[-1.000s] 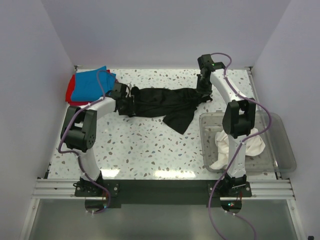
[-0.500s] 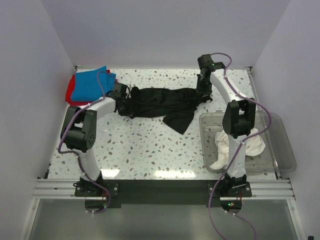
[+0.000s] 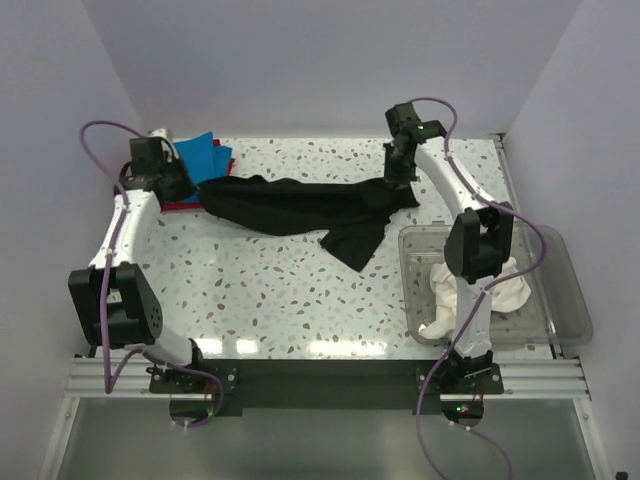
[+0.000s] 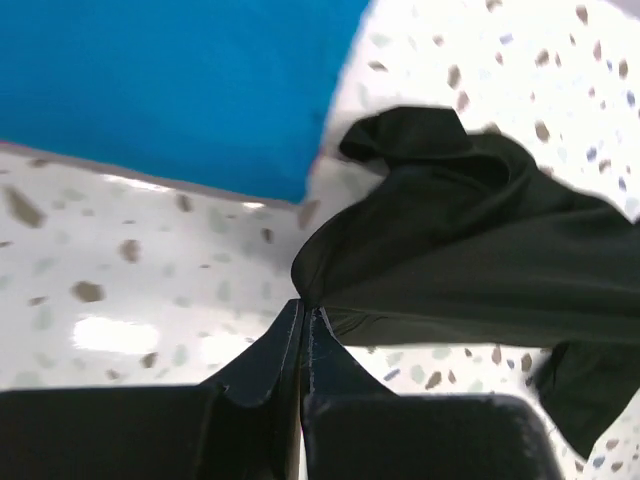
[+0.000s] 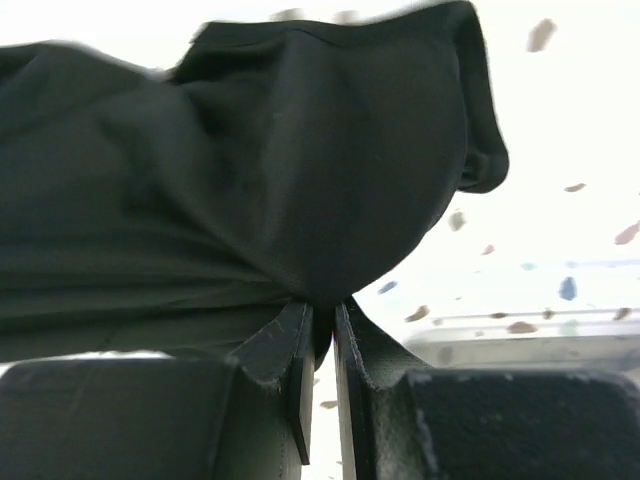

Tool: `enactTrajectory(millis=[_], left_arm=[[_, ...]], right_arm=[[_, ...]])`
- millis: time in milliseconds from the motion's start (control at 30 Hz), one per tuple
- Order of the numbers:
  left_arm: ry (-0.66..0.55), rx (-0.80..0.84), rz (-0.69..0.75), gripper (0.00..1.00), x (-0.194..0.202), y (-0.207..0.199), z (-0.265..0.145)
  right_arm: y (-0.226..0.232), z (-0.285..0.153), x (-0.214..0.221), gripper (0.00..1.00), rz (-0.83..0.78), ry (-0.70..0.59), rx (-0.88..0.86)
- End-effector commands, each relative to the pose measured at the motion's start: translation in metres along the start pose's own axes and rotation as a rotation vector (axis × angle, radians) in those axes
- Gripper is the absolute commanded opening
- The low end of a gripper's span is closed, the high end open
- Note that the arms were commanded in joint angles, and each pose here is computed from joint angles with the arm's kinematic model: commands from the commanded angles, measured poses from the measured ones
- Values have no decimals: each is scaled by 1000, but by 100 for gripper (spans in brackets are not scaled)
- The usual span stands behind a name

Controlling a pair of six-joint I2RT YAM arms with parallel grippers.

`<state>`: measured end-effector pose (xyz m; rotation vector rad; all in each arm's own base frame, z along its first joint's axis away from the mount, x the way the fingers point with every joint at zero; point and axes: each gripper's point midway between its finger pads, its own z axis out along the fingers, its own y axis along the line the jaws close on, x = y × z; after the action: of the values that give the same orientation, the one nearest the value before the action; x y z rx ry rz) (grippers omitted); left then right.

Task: Fold and stack the t-shirts
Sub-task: Flatten the tshirt out

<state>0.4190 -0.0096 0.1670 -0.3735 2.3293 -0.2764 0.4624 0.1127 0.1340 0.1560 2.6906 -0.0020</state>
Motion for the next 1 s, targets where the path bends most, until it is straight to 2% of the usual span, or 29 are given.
enactTrajectory(millis=[0, 167, 233, 333, 367, 467, 567, 767, 967], left_arm=[[-81, -90, -61, 0, -30, 52, -28], [-84, -155, -232, 0, -15, 124, -24], [-83, -171, -260, 0, -11, 139, -22], [-69, -186, -281, 0, -5, 149, -18], [-65, -177, -282, 0, -5, 148, -17], [-61, -159, -285, 0, -4, 145, -15], [-49, -151, -287, 0, 1, 145, -12], [-40, -135, -278, 0, 6, 143, -11], [-34, -128, -281, 0, 8, 143, -9]], right_arm=[[40, -56, -3, 14, -110, -99, -72], [68, -57, 41, 16, -195, -13, -78], [71, -59, 61, 18, -216, 20, -94], [59, -58, 86, 27, -225, 69, -64], [52, -65, 86, 36, -218, 54, -49], [40, -71, 100, 47, -215, 64, -32], [51, -65, 116, 49, -213, 94, -110], [118, -49, 161, 49, -209, 216, -428], [150, -29, 185, 47, -209, 257, -504]])
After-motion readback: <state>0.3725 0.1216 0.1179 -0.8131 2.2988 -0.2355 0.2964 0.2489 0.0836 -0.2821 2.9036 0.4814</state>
